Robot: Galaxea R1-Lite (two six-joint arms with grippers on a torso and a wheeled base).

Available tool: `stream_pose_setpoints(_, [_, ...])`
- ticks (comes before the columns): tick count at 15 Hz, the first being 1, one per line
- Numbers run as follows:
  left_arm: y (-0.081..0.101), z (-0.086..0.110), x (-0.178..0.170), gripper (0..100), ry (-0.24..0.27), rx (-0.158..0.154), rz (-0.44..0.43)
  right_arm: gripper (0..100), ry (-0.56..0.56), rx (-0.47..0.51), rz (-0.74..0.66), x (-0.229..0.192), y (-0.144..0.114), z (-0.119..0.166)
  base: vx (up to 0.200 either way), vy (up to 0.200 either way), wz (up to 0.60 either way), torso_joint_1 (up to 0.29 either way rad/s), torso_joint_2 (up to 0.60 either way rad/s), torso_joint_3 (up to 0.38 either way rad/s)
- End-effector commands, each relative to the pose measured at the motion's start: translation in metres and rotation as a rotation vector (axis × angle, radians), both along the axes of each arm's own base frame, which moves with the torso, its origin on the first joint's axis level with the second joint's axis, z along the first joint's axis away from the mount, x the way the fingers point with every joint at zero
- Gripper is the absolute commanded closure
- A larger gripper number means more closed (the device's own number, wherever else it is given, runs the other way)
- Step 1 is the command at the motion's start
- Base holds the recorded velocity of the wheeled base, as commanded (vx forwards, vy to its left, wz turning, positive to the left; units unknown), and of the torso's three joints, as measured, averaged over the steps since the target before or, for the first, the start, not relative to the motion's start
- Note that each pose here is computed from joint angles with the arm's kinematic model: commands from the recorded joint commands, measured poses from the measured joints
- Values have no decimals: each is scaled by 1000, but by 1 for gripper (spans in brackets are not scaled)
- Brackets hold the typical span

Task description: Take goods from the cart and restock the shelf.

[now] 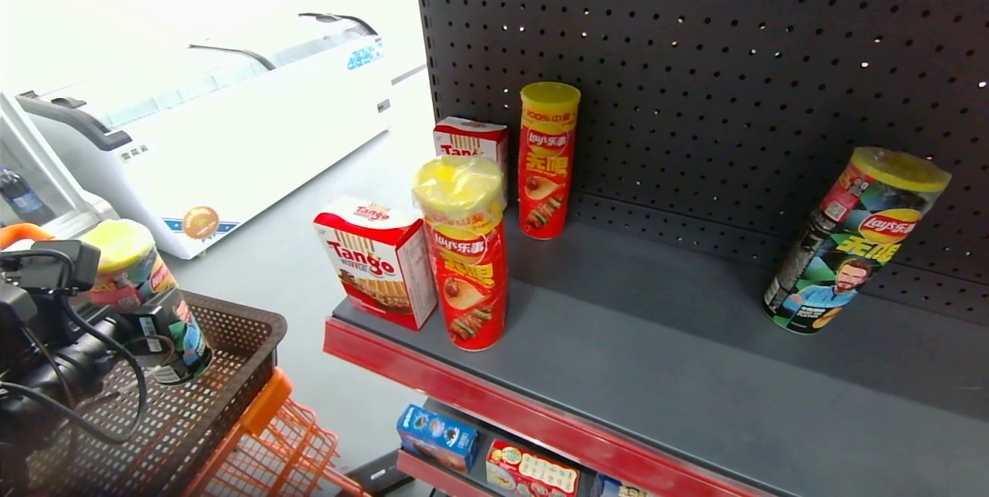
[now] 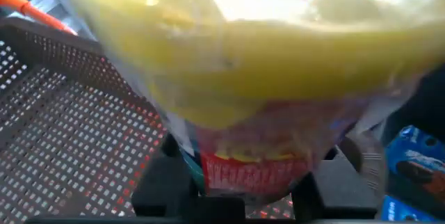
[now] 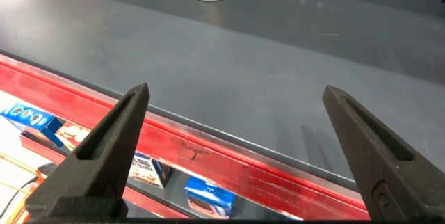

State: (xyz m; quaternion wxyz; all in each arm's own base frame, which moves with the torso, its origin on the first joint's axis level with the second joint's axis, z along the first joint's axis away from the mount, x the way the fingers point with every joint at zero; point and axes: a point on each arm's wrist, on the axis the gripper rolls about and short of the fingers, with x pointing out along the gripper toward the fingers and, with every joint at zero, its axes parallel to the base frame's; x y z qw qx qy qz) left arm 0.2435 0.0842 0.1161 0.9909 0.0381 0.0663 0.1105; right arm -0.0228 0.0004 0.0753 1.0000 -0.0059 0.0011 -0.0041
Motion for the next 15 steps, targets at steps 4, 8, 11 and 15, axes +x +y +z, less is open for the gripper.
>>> stream_pose_setpoints(4, [-46, 72, -49, 100, -168, 42, -168, 0, 1, 0, 1, 0, 0, 0, 0, 0, 0, 0, 0, 0])
stream_pose_setpoints(8, [-86, 102, -94, 100, -96, -43, -354, 0, 1, 0, 1, 0, 0, 0, 0, 0, 0, 0, 0, 0])
stream_pose_setpoints(11, [-104, 108, -120, 100, -83, -54, -499, 0, 1, 0, 1, 0, 0, 0, 0, 0, 0, 0, 0, 0])
stream_pose_setpoints(15, [-116, 99, -137, 100, -75, -132, -689, 0, 1, 0, 1, 0, 0, 0, 0, 0, 0, 0, 0, 0])
